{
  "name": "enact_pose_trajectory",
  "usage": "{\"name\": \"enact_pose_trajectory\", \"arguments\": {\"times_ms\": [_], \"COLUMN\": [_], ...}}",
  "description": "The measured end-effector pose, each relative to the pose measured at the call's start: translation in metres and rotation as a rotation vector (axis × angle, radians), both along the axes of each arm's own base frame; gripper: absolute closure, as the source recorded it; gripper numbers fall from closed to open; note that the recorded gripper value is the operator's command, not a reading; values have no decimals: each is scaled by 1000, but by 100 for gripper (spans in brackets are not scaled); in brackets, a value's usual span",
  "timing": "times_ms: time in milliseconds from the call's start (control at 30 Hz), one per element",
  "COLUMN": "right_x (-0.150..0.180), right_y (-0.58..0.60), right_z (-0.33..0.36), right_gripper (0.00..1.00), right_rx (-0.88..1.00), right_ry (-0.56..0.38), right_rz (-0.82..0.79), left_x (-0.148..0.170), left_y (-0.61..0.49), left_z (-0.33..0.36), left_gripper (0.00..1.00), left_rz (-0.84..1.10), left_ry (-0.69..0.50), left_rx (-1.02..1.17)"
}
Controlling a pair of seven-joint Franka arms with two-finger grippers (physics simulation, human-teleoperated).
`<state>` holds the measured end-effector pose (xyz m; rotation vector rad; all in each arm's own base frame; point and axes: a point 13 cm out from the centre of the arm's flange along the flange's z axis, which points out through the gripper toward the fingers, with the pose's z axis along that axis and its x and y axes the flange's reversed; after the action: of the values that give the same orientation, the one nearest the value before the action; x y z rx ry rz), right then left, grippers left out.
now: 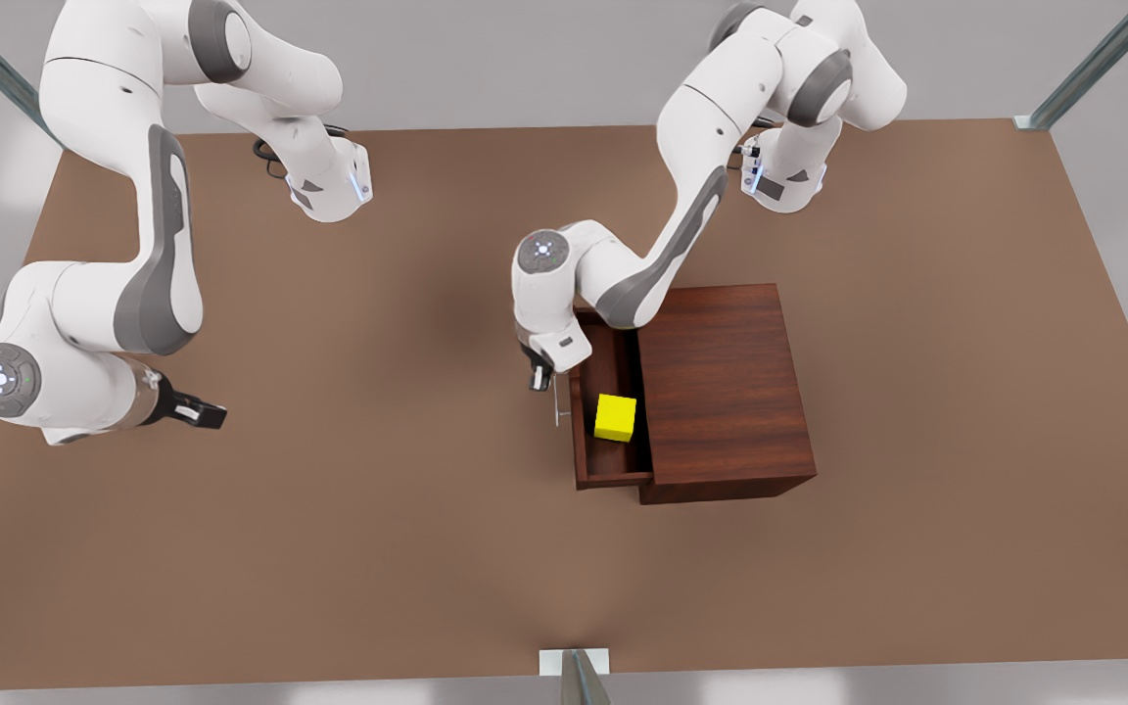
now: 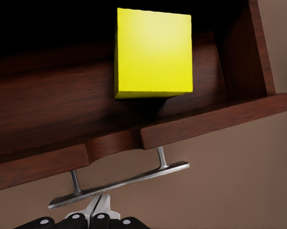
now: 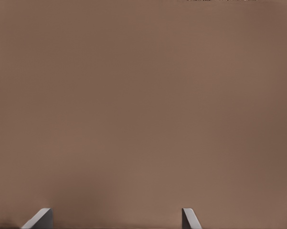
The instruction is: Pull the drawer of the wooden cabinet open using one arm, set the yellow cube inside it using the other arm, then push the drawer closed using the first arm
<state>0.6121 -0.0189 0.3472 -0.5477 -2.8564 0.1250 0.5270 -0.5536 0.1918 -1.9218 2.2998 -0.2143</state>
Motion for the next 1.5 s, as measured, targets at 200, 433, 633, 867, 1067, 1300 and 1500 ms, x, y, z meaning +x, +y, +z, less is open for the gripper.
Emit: {"name": "enact_pose_trajectory", "arguments": {"times_ms": [200,433,633,867,1067,1300,1500], "right_x": [0,1,0,-1,0,0,0], "right_y": [1,0,-1,1,11,11,11], "right_z": [-1,-1,-1,0,0,0,0], "right_gripper": [0,0,0,0,0,0,0], "right_rx": [22,40,51,61,68,72,72], "right_ry": [4,6,9,14,15,15,17], "right_rz": [95,167,212,250,286,303,309], "left_x": [20,35,45,69,43,61,68], "left_y": [44,82,115,284,442,430,429], "left_z": [-2,3,27,235,225,227,231], "left_gripper": [100,100,88,0,0,0,0], "left_rz": [136,241,293,245,-97,-599,-897], "left_ry": [49,87,130,197,287,199,160], "left_rx": [41,67,80,-18,-26,0,43]}}
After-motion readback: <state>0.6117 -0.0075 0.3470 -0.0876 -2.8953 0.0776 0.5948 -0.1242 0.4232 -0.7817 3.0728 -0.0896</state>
